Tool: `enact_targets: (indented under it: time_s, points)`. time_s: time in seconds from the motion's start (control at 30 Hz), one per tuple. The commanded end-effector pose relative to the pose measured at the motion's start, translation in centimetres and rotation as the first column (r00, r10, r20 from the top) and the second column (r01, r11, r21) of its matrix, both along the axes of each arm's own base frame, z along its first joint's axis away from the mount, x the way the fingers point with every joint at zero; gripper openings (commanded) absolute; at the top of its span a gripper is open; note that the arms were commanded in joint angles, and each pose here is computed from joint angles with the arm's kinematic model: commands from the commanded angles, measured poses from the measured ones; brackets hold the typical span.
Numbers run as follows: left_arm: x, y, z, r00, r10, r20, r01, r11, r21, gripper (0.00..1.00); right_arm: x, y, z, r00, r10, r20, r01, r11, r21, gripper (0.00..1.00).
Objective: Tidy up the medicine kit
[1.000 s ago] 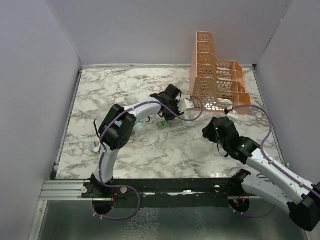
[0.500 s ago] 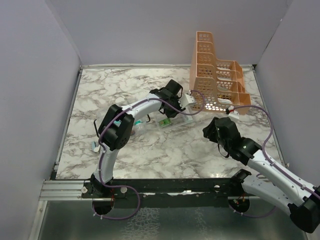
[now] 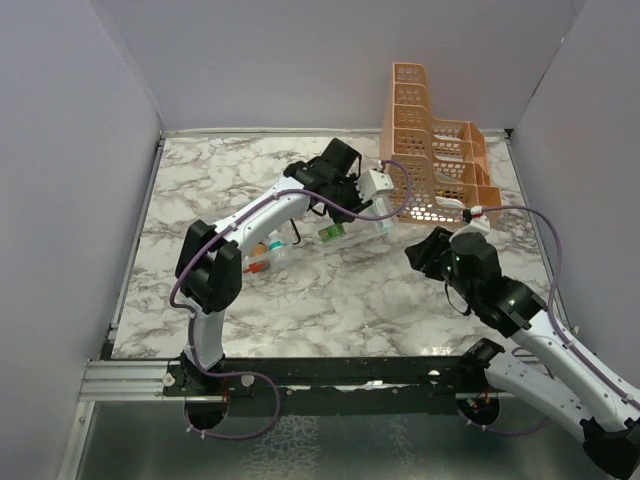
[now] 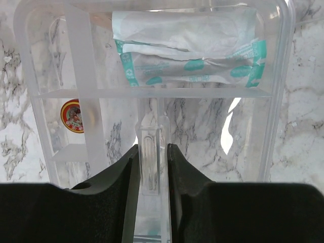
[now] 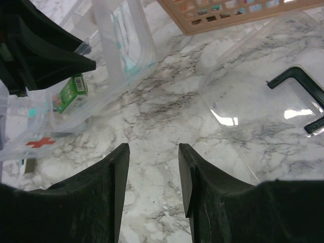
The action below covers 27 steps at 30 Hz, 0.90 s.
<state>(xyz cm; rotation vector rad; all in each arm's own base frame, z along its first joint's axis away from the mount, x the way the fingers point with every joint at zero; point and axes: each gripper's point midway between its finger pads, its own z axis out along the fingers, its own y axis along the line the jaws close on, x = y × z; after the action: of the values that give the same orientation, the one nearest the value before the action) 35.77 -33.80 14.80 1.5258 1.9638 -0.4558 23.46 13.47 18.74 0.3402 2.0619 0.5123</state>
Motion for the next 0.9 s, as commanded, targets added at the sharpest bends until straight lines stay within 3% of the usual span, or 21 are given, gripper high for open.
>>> enact_targets:
  time_s: [0.0,0.2,0.53,0.63,0.87]
  points:
    - [-2.1,1.8,2.8,0.998,-0.064,-0.001,0.064,0.997,0.034,0.14,-1.1,1.7,2.6,0.990,0.138,0.029,-0.138,0.990,0.023,0.45]
    - [-4.1,4.9,4.6,0.994,-0.110,0.005,0.109,0.993,0.047,0.14,-1.7,3.0,3.0,0.977,0.213,0.014,-0.214,0.975,0.053,0.45]
    - [-4.7,12.4,7.6,0.996,-0.037,0.082,0.034,0.999,0.037,0.10,-1.6,5.1,4.0,0.962,0.272,0.002,-0.270,0.955,0.120,0.45]
    - [-4.9,14.2,8.1,0.995,-0.013,0.094,0.012,1.000,0.011,0.10,-1.4,7.4,3.4,0.938,0.345,-0.024,-0.336,0.926,0.173,0.45]
    - [-6.1,18.0,7.5,0.993,0.073,0.093,-0.081,0.993,0.081,0.08,0.4,14.0,0.8,0.865,0.497,-0.073,-0.444,0.824,0.352,0.45]
